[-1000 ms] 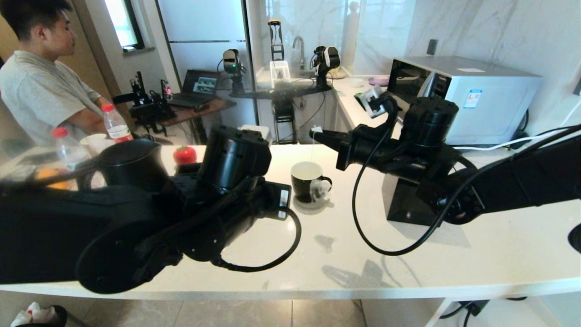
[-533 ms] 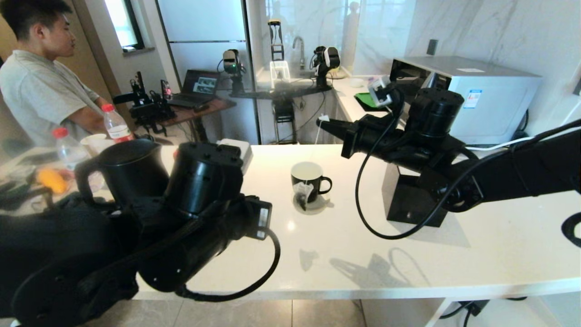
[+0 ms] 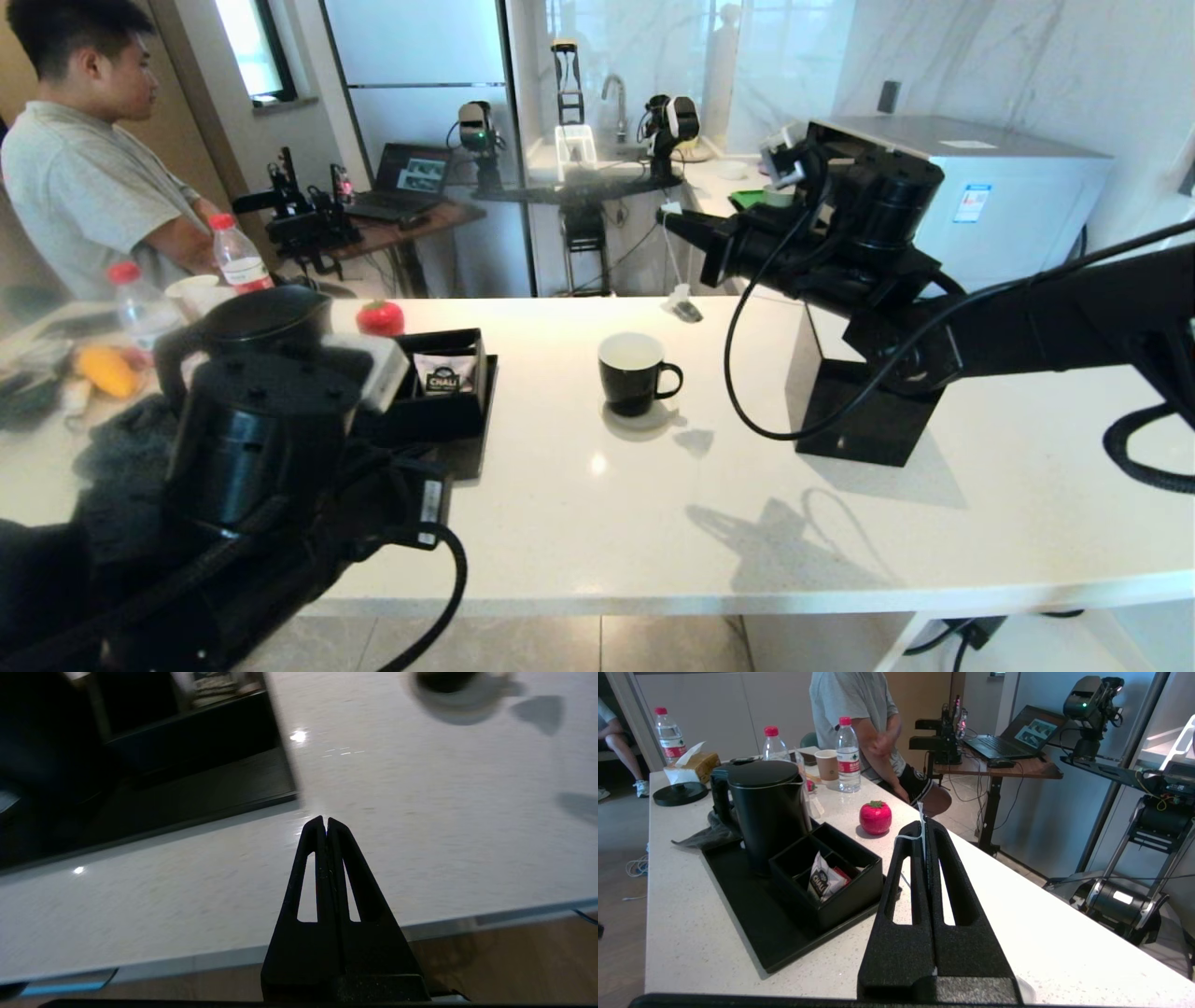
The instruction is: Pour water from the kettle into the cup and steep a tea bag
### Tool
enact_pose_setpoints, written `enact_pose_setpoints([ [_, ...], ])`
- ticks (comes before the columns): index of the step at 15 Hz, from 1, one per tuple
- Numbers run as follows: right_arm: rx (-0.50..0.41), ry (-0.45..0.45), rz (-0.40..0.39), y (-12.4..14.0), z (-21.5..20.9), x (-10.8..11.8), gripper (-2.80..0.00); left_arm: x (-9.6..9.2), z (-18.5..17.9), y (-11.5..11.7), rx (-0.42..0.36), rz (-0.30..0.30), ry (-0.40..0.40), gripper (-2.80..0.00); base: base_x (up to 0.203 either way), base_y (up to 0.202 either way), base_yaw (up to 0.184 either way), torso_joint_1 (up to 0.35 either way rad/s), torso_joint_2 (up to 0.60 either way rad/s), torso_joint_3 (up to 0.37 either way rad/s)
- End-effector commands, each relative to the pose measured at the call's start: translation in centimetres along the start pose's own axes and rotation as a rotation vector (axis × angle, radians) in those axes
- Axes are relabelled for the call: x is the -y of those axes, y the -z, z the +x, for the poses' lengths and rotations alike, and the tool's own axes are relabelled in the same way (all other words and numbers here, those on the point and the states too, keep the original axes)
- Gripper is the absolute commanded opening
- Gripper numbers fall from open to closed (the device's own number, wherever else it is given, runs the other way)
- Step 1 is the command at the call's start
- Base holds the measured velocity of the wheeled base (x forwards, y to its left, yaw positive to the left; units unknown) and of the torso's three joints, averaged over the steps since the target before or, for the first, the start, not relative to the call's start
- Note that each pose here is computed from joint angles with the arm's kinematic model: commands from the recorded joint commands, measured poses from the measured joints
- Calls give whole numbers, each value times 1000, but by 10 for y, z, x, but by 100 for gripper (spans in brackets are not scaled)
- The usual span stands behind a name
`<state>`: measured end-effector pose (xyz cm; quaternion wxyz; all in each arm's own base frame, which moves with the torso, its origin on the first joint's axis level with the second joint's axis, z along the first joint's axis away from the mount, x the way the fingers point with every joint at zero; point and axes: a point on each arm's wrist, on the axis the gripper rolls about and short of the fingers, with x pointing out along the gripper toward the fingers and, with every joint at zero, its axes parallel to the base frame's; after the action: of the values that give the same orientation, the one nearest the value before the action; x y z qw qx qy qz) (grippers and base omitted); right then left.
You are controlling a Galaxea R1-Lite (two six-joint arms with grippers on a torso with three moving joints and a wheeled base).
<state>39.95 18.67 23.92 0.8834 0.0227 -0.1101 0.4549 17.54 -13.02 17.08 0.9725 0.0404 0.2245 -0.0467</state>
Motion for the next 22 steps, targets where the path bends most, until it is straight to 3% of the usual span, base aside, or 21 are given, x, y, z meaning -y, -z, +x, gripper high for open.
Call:
enact_pose_setpoints([
  [1, 1, 1, -2, 6, 5, 6, -280, -38, -7, 2, 21, -77, -125, -280, 0, 0, 0, 0, 0, 0],
  [3, -1, 2, -1, 7, 6, 6, -280, -71, -14, 12, 20, -142, -258, -280, 0, 0, 0, 0, 0, 0],
  [6, -4, 9, -2, 7, 5, 9, -280, -104, -36, 36, 24, -216, -403, -280, 0, 0, 0, 0, 0, 0],
  [9, 7, 10, -23, -1, 6, 11, -280, -117, -60, 60, 55, -267, -462, -280, 0, 0, 0, 0, 0, 0],
  [13, 11, 16, -43, -7, 3, 12, -280, -127, -79, 102, 30, -322, -571, -280, 0, 0, 0, 0, 0, 0],
  [16, 12, 17, -54, -7, 3, 12, -280, -122, -93, 123, 72, -330, -483, -280, 0, 0, 0, 0, 0, 0],
  [22, 21, 19, -61, -10, 2, 13, -280, -111, -108, 147, 104, -201, -168, -280, 0, 0, 0, 0, 0, 0],
])
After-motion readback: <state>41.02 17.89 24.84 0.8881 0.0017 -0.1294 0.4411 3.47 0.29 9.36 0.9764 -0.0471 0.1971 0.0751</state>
